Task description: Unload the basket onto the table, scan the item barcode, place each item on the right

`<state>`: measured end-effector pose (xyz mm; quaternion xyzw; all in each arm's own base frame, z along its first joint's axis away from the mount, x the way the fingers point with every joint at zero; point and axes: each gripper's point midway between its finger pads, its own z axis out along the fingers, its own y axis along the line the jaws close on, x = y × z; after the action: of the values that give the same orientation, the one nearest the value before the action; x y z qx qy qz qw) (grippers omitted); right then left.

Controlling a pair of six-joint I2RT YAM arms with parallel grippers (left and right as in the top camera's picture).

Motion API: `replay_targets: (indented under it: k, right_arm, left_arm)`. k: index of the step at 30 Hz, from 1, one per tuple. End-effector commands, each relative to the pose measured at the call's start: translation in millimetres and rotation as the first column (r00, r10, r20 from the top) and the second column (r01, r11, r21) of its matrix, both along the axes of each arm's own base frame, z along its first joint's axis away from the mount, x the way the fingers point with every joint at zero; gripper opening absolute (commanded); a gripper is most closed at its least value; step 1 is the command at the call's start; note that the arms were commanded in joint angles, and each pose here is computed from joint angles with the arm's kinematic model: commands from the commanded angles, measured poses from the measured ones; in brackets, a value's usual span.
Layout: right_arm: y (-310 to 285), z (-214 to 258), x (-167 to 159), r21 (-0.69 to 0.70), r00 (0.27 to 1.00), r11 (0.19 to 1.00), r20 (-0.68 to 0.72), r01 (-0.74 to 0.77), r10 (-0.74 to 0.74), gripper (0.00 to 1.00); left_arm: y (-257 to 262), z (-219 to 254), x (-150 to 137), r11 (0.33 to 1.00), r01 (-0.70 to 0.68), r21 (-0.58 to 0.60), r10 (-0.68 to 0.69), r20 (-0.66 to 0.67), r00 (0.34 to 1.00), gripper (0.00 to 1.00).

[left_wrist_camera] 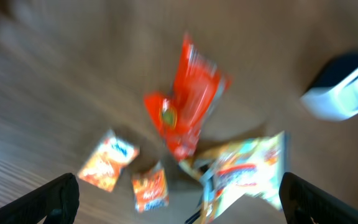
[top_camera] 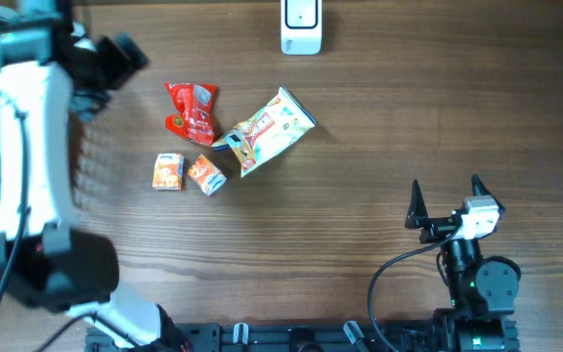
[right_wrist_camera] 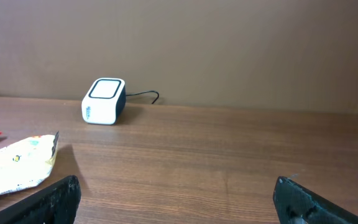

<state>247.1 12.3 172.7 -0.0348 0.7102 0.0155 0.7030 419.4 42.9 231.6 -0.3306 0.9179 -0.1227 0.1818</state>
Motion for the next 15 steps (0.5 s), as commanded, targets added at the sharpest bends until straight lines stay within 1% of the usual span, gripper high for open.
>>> replay_targets:
  k: [1, 3, 4, 6, 9, 11, 12, 13, 14, 15]
  right_arm:
    - [-1.4, 1.4, -0.2, 0.008, 1.0, 1.0, 0.007, 0.01, -0.01, 1.0]
    - [-1.4, 1.4, -0.2, 0.008, 1.0, 1.0, 0.007, 0.01, -0.01, 1.0]
    - [-1.4, 1.4, -0.2, 0.008, 1.0, 1.0, 0.007, 0.01, -0.01, 1.0]
    - [-1.4, 1.4, -0.2, 0.008, 1.0, 1.0, 0.007, 0.01, -0.01, 0.99]
    - [-1.4, 1.4, -0.2, 0.008, 1.0, 1.0, 0.007, 0.01, -0.01, 1.0]
    - [-1.4, 1.4, -0.2, 0.008, 1.0, 1.0, 0.007, 0.01, -0.01, 1.0]
    - [-1.4, 1.4, -0.2, 0.008, 1.0, 1.0, 0.007, 0.01, -0.01, 1.0]
    - [-1.4, 1.4, -0.2, 0.008, 1.0, 1.0, 0.007, 0.01, -0.01, 1.0]
    - [-1.4, 1.4, -0.2, 0.008, 1.0, 1.0, 0.007, 0.01, -0.01, 1.0]
    - [-1.4, 1.4, -0.2, 0.008, 1.0, 1.0, 0.007, 0.01, -0.01, 1.0]
  left_arm:
    - [49.1, 62.5, -18.5, 0.99, -0.131, 0.054, 0.121, 0.162, 0.979, 1.0]
    - [82.1, 68.8, -34.4, 0.959, -0.272, 0.082, 0.256, 0.164, 0.953, 1.0]
    - [100.5, 69.6, -43.7, 0.931, -0.351, 0.102, 0.333, 0.159, 0.93, 1.0]
    - [138.8, 68.4, -64.4, 0.847, -0.51, 0.15, 0.491, 0.148, 0.859, 1.0]
    - [186.1, 65.0, -95.0, 0.691, -0.697, 0.192, 0.681, 0.152, 0.717, 1.0]
    - [211.0, 62.5, -115.2, 0.572, -0.799, 0.186, 0.785, 0.158, 0.599, 1.0]
    - [221.2, 60.8, -123.5, 0.519, -0.837, 0.175, 0.824, 0.159, 0.544, 1.0]
    - [227.3, 59.9, -128.7, 0.485, -0.859, 0.164, 0.846, 0.159, 0.508, 1.0]
    - [241.4, 57.9, -139.8, 0.414, -0.899, 0.139, 0.887, 0.157, 0.433, 1.0]
    - [249.1, 57.8, -145.2, 0.388, -0.912, 0.134, 0.899, 0.161, 0.406, 1.0]
